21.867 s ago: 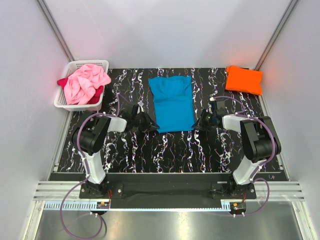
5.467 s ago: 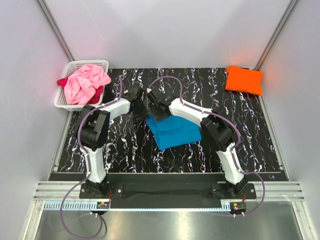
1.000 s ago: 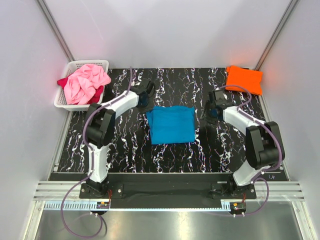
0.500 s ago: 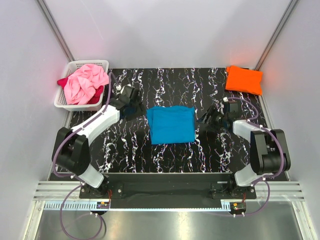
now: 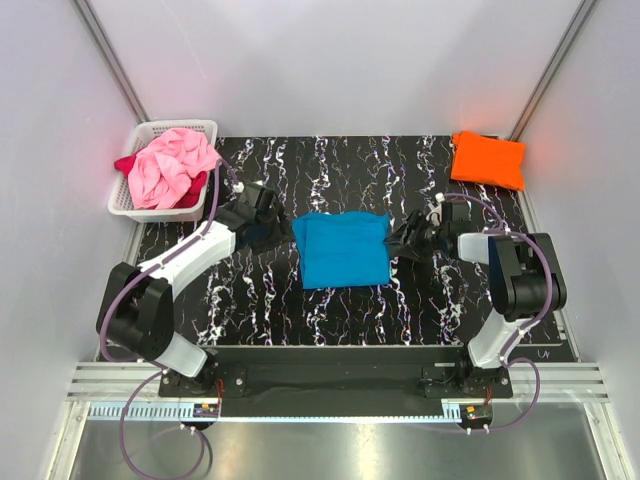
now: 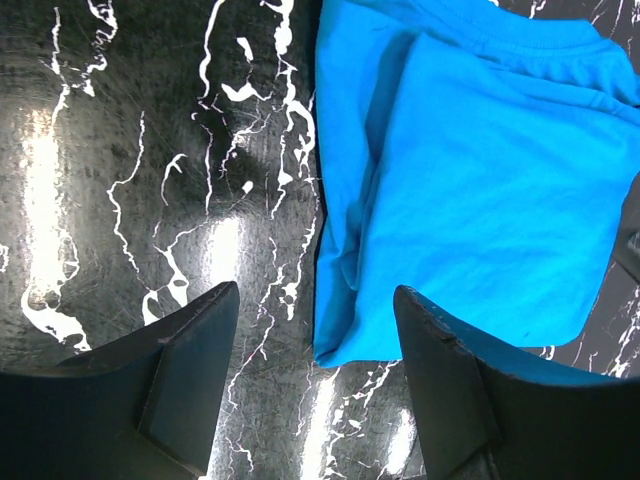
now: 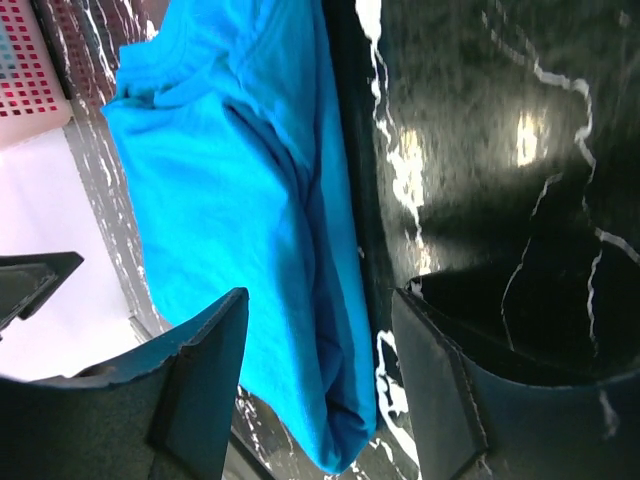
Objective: Fold and stack the t-shirts
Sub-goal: Neatly place the folded tshirt to the corner
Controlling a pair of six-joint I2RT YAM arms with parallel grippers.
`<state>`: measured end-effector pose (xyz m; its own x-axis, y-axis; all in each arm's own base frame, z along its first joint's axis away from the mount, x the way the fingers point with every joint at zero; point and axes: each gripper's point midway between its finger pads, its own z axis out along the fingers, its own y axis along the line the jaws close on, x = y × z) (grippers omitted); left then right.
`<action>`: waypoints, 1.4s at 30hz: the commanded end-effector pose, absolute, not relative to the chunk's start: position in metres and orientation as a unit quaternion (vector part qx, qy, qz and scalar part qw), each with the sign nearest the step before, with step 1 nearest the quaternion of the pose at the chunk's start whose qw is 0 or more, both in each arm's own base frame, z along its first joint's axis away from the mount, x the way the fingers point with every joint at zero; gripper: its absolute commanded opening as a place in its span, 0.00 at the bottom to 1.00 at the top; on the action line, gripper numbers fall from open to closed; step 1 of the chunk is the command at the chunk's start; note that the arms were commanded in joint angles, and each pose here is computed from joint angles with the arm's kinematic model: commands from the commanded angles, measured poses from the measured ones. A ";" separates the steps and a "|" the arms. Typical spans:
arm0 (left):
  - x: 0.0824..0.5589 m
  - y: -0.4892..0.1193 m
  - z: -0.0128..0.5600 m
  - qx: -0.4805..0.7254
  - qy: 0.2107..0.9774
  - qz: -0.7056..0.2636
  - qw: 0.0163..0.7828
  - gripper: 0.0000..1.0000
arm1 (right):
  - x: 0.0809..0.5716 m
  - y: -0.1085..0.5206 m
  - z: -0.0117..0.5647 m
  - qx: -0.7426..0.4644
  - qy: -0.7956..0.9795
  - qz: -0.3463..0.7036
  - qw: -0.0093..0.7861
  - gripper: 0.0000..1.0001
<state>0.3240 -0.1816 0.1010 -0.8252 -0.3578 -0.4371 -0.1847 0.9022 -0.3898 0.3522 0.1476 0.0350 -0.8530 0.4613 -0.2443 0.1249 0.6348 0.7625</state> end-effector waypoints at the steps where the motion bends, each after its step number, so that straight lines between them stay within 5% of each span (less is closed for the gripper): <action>1: 0.331 -0.189 0.117 -0.134 0.930 -0.197 0.279 0.68 | 0.360 0.141 0.029 0.151 0.891 0.367 0.218 0.66; 25: 0.339 -0.185 0.120 -0.139 0.929 -0.194 0.284 0.69 | 0.356 0.205 0.015 0.058 0.886 0.443 0.119 0.58; 32: 0.336 -0.182 0.119 -0.139 0.929 -0.191 0.284 0.69 | 0.352 0.197 -0.001 0.079 0.907 0.401 0.107 0.35; 36: 0.336 -0.179 0.118 -0.141 0.929 -0.189 0.285 0.69 | 0.352 0.191 -0.005 0.087 0.915 0.380 0.105 0.00; 42: 0.334 -0.175 0.119 -0.144 0.928 -0.188 0.287 0.69 | 0.364 0.184 0.004 0.086 0.924 0.348 0.134 0.00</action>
